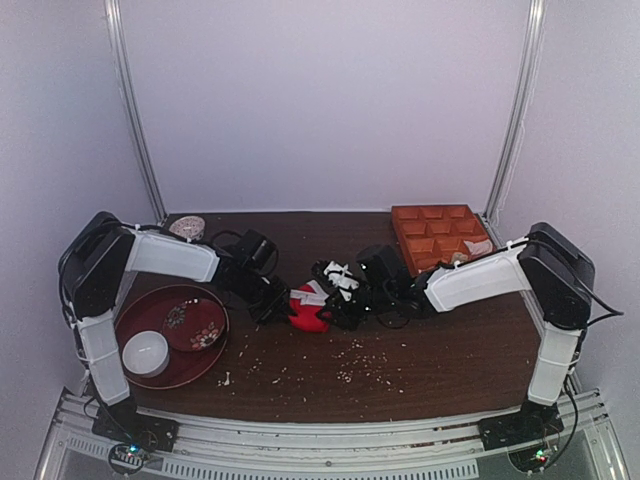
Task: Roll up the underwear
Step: Roll the underwear at the center of the board.
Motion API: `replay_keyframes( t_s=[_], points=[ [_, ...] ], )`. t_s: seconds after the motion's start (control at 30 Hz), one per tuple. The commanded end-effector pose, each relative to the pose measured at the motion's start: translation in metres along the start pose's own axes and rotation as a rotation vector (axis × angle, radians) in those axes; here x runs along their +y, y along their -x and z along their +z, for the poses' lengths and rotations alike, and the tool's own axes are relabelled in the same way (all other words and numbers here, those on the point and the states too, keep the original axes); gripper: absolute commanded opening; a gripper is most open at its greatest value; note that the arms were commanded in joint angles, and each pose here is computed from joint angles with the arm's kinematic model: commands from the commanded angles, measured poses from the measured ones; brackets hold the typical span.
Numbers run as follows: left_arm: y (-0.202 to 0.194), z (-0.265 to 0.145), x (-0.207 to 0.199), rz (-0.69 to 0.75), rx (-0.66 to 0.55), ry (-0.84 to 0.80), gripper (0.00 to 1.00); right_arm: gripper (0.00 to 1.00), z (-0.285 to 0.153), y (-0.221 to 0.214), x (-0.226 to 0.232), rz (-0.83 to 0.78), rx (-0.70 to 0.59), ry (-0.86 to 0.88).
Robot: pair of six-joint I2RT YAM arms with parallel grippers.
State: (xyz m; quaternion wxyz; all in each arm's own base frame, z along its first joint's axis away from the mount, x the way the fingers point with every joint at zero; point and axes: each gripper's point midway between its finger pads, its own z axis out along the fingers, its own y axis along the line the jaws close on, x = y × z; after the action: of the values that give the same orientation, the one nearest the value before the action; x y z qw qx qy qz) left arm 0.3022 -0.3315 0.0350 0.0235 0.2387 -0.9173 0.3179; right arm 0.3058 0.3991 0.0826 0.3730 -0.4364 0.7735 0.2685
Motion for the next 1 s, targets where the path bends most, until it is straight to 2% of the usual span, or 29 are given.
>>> replay_keyframes(
  t_s=[0.0, 0.3, 0.7, 0.83, 0.97],
  points=[
    [-0.003, 0.011, 0.024, -0.031, 0.021, 0.082, 0.0, 0.42, 0.005, 0.008, 0.003, -0.079, -0.022, -0.012],
    [-0.003, 0.011, 0.024, -0.035, 0.021, 0.082, 0.0, 0.42, 0.015, -0.01, 0.023, -0.153, 0.039, 0.026],
    [-0.004, 0.012, 0.025, -0.037, 0.027, 0.079, 0.0, 0.41, 0.03, -0.025, 0.016, -0.193, 0.1, -0.012],
    [-0.004, 0.012, 0.025, -0.038, 0.028, 0.079, 0.0, 0.34, 0.035, -0.034, 0.016, -0.21, 0.13, -0.019],
    [-0.004, 0.012, 0.025, -0.042, 0.029, 0.078, 0.0, 0.21, 0.035, -0.038, 0.018, -0.215, 0.146, -0.021]
  ],
)
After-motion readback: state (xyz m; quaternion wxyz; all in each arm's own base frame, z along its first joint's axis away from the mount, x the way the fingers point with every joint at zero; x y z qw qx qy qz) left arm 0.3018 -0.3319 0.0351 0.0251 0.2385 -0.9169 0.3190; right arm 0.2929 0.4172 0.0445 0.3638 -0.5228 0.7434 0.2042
